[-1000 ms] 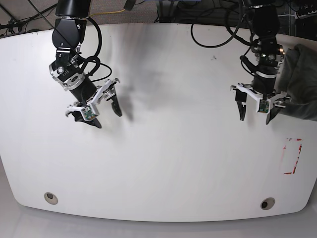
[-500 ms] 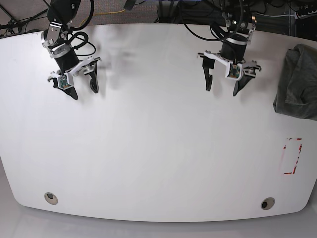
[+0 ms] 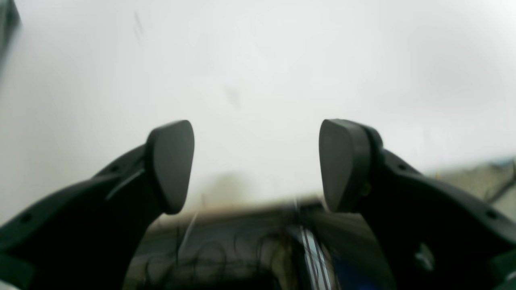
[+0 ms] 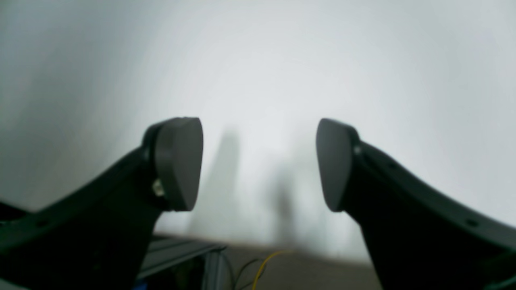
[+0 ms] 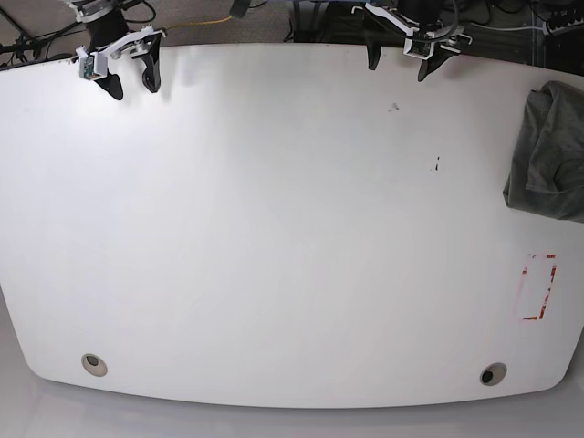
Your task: Fold the T-shirt properly
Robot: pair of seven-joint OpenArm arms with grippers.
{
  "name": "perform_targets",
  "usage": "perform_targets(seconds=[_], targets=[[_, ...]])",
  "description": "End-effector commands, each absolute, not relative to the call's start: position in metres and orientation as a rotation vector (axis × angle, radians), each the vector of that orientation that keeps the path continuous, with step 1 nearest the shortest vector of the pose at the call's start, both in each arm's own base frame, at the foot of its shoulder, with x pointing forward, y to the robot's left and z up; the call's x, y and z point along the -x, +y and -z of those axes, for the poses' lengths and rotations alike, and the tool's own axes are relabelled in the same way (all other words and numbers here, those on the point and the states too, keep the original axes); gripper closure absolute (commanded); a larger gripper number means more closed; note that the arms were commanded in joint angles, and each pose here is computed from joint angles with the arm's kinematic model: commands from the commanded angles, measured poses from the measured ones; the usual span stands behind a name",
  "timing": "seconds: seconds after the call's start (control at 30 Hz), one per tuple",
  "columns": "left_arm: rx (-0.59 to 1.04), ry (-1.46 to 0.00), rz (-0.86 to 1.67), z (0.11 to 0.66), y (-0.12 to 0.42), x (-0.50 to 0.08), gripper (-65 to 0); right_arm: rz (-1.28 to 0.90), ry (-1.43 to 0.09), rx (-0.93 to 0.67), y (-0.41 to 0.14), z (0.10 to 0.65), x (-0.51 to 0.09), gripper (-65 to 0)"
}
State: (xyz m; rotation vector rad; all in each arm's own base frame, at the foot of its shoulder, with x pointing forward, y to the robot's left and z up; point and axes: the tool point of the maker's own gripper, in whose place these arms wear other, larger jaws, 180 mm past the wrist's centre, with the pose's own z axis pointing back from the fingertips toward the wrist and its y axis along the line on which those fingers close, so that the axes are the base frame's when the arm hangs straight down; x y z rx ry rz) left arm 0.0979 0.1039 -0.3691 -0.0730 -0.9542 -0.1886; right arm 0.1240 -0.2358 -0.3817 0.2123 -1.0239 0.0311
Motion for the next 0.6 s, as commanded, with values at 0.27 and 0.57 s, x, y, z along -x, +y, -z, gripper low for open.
perform_targets(seconds=[0.27,0.57], targets=[[0.086,-0.79,0.173,0.378,0.107,-0.028,-39.4,0.103,-0.883,-0.244,-0.226,0.389,-0.037,-41.5],[0.148,-0.636,0.097,0.411,0.139,0.025,-31.9,0.179,-0.69,-0.276,-0.201,0.436,0.042,-41.5]])
